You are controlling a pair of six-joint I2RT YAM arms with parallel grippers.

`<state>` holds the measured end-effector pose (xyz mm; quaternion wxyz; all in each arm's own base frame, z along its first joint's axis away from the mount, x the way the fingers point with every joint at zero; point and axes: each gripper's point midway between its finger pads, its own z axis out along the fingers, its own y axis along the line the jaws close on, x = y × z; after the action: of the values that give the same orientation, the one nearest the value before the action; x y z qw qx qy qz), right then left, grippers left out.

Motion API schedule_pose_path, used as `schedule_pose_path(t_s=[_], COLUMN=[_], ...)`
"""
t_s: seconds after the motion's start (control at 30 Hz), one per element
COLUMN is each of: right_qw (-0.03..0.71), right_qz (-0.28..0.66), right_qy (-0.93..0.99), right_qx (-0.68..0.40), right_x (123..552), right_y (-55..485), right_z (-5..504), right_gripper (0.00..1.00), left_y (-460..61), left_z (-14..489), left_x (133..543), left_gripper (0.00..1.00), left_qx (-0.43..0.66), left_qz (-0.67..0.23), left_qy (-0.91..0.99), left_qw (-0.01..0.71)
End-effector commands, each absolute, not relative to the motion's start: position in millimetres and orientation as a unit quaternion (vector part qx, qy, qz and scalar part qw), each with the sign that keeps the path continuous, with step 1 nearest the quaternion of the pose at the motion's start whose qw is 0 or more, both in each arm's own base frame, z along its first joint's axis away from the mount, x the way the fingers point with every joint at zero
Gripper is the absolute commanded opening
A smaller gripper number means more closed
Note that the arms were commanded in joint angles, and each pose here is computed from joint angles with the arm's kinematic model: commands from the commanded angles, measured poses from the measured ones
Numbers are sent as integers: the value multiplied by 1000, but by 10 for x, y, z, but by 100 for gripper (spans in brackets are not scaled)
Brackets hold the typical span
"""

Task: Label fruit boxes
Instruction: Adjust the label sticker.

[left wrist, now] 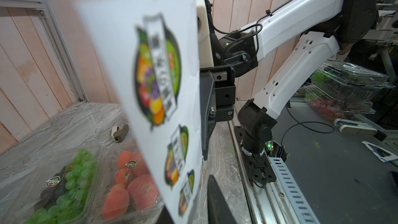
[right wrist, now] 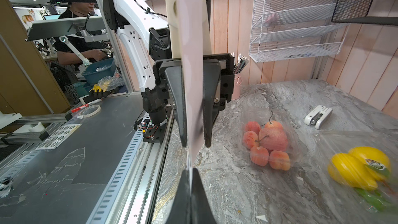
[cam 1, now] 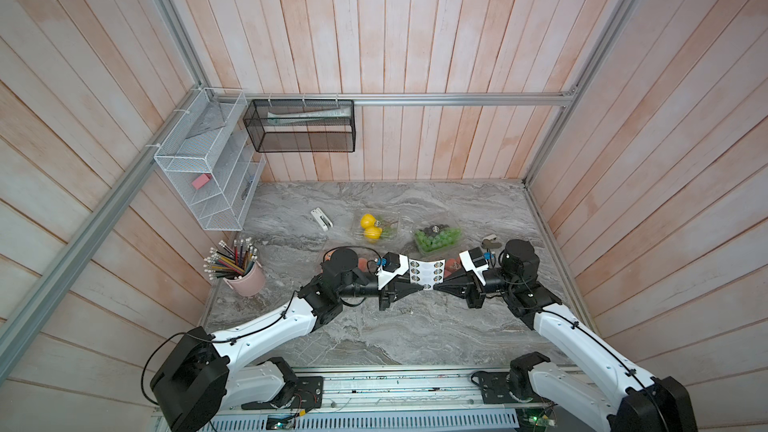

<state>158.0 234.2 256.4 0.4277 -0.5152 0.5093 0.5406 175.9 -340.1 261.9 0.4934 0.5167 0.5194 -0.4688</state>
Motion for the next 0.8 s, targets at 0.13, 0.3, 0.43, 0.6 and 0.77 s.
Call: schedule_pose_path(t_s=[0.13, 0.3, 0.43, 0.6, 0.77], right_qw=[440, 443, 438, 426, 431], right_qz=[536, 534, 538, 545, 537], right_qy=[490, 489, 491, 490, 497], right_qx=[-528, -528, -527, -530, -529], right_x=[1581, 1581, 1571, 1537, 1586], right_y=[2347, 2343, 2352, 2392, 2403], right_z=[2699, 2709, 2712, 2667, 2642], right_gripper=[0, 0, 0, 0, 0], left_y=[-3352, -3357, -3362, -3403, -3438], left_z=[2536, 2526, 2513, 2519, 2543], left_x=[1758, 1764, 1763, 1759, 1751], left_gripper=[14, 1, 0, 1, 1], left_qx=[517, 517, 520, 526, 531], left_qz=[-460, -461, -460, -467, -473], left_qy=[531, 532, 531, 522, 513], left_qw=[489, 487, 487, 483, 480])
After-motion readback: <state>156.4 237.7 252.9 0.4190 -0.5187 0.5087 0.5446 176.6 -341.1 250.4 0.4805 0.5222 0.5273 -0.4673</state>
